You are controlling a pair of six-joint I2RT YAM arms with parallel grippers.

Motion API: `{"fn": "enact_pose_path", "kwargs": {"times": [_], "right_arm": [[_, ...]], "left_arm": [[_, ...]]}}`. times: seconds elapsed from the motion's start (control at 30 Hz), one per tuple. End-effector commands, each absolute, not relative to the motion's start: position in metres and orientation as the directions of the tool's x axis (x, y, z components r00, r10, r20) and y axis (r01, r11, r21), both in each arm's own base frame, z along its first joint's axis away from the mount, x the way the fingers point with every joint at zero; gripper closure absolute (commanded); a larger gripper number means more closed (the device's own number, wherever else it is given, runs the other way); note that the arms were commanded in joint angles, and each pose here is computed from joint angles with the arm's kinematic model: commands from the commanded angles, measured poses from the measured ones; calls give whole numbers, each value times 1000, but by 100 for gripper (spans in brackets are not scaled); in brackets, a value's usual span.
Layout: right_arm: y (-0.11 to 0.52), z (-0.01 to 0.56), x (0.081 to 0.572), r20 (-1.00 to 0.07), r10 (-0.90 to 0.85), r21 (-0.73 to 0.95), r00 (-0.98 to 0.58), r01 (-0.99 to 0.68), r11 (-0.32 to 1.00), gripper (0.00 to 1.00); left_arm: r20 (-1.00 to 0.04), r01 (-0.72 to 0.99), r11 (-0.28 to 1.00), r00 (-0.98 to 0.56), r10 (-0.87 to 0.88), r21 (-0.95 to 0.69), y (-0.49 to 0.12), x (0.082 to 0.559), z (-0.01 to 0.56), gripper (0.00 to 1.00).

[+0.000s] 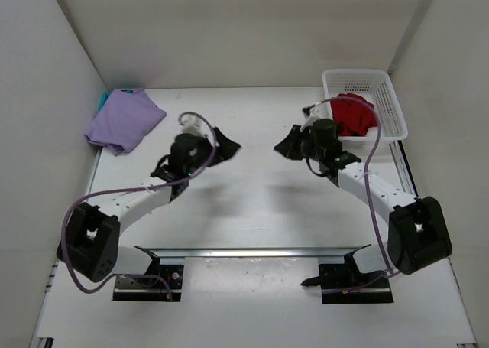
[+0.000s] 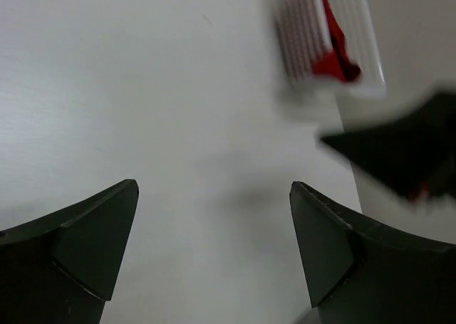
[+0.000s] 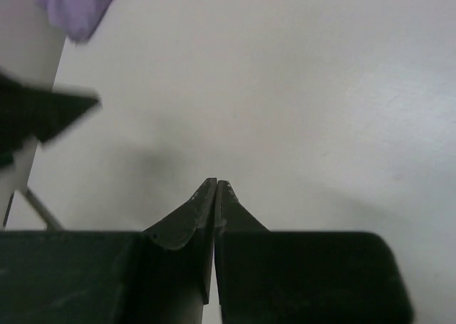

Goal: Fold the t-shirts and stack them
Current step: Grab crumpled tshirt from bin with the right arm, then move the tshirt to the center of the board

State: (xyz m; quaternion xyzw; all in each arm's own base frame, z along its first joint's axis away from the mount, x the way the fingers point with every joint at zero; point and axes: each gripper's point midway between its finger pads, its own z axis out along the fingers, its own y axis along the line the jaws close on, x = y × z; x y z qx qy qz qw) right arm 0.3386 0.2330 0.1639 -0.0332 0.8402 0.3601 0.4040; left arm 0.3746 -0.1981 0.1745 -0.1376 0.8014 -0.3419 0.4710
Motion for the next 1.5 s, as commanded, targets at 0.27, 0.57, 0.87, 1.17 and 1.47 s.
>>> {"fn": "enact_pose_path", "kwargs": {"times": [0.27,0.57,0.87,1.17,1.47], "right_arm": [[-35,163,474,-781,427,348,-456,250,904,74],[-72,132,525,-704,472,389,-531,268,881,40],[-65,164,553,-738,480,438,-474,204,876,100],[2,419,478,-918,393,397,-57,-163,903,100],[157,613,319,-899,405,149,169,-751,643,100]], "left_arm": [[-572,462,511,-817,-73,-725,-337,199,83,8],[-538,436,489,-839,-83,-755,-322,191,71,18],[-525,402,509,-842,-121,-761,-311,201,68,28],[-504,349,515,-841,-197,-783,-301,219,78,30],[-470,218,566,-812,-347,-795,-250,243,74,31]]}}
